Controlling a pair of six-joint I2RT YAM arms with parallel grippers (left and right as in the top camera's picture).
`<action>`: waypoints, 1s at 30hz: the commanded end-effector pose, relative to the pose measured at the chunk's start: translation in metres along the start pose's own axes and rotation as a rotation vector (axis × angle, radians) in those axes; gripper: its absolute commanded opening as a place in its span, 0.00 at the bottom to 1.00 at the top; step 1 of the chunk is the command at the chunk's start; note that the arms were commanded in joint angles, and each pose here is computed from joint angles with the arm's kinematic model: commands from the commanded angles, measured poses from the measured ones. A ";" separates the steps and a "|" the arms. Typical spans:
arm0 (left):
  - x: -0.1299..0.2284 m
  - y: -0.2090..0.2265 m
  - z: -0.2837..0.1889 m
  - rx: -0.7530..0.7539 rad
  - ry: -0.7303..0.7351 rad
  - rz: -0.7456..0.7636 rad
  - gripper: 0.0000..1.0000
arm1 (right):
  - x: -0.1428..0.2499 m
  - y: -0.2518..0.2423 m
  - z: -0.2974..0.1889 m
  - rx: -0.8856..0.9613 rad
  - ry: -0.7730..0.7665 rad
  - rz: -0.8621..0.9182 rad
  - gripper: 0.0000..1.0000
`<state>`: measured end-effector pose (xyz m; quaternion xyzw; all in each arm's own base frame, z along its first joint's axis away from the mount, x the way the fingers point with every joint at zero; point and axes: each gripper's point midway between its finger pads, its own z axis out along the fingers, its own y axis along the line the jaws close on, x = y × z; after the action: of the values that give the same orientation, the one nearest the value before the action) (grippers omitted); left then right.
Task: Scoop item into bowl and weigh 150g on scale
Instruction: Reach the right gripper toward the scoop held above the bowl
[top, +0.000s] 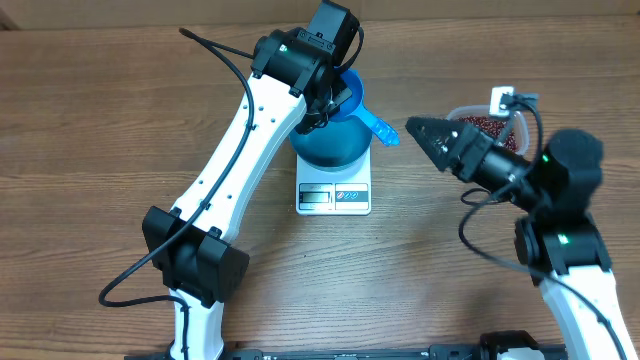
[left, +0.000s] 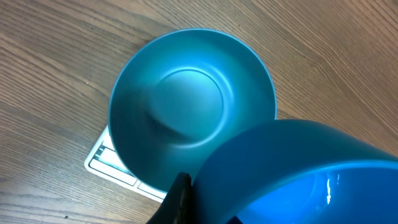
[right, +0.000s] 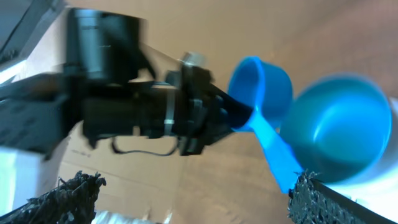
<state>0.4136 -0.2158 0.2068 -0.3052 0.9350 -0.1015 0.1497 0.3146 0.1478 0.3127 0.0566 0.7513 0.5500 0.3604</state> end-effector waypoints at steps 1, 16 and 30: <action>0.011 -0.004 -0.005 0.022 0.031 -0.023 0.04 | 0.002 -0.014 0.014 0.002 0.061 0.170 1.00; 0.018 -0.011 -0.006 0.039 0.067 -0.301 0.05 | 0.003 -0.034 0.029 0.005 0.104 0.203 1.00; 0.070 -0.020 -0.012 0.013 0.189 -0.381 0.04 | 0.000 -0.037 0.029 0.021 0.082 0.201 0.53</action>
<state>0.3752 -0.2649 0.2040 -0.4587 0.8734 -0.1554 0.0508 0.3419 0.1563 0.2661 0.1206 0.7656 0.5771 0.2576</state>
